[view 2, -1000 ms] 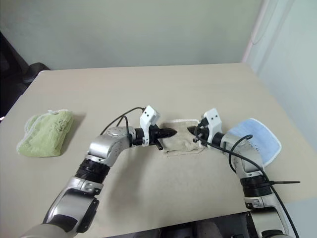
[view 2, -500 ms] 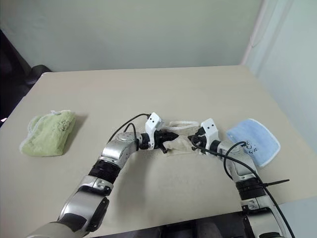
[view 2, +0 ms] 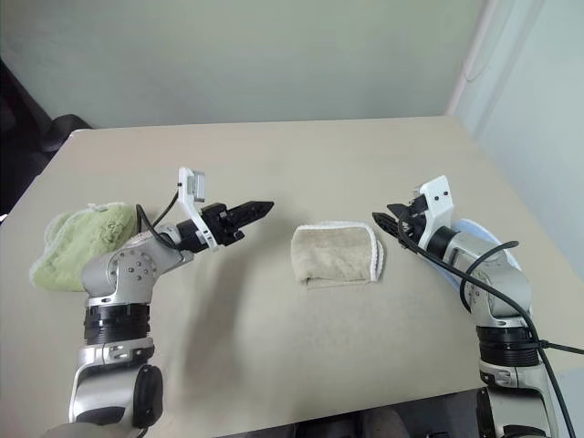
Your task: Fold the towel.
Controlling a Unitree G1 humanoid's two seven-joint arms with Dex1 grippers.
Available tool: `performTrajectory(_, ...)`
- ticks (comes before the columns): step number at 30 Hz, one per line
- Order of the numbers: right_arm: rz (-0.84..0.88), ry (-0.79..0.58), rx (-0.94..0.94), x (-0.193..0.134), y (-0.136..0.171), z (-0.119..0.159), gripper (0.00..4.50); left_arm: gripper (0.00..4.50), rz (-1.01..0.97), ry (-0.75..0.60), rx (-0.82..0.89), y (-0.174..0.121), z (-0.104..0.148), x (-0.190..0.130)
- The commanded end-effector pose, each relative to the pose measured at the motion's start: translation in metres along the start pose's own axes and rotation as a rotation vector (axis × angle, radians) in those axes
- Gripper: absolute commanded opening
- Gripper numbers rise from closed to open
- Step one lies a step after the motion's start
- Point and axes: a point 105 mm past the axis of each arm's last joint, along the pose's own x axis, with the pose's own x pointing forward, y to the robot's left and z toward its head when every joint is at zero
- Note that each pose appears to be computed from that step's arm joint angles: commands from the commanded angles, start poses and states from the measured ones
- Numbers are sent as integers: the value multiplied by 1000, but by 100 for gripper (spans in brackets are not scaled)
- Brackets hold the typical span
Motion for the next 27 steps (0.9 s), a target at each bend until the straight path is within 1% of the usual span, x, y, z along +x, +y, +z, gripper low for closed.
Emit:
performTrajectory(1,50,-41,-12,-2,8,14,375,243,-53,-18,21,-16,7,-5)
performTrajectory(2,76,-30,19,-2,14,11,407,274,-51,-13,21,-16,4,-6)
performTrajectory(3,99,-14,50,-2,18,7,447,318,-50,-14,18,-16,3,-7)
performTrajectory(4,112,-2,68,-3,20,5,450,345,-49,-16,16,-16,2,-8)
performTrajectory(6,93,56,160,-2,19,-10,450,423,-31,3,57,-16,-2,-10)
performTrajectory(7,76,87,211,-1,17,-18,450,446,-22,22,82,-15,-6,-11)
performTrajectory(10,50,140,300,2,12,-32,450,446,-20,31,117,-14,-10,-13)
performTrajectory(14,0,190,371,12,1,-49,450,446,27,42,152,-3,-15,-14)
performTrajectory(20,-8,233,363,21,-3,-62,450,446,29,11,149,-3,-12,-16)
performTrajectory(22,5,245,376,24,-1,-65,450,446,30,6,148,-3,-12,-16)
performTrajectory(27,101,253,425,33,19,-65,450,446,28,1,150,-4,-13,-16)
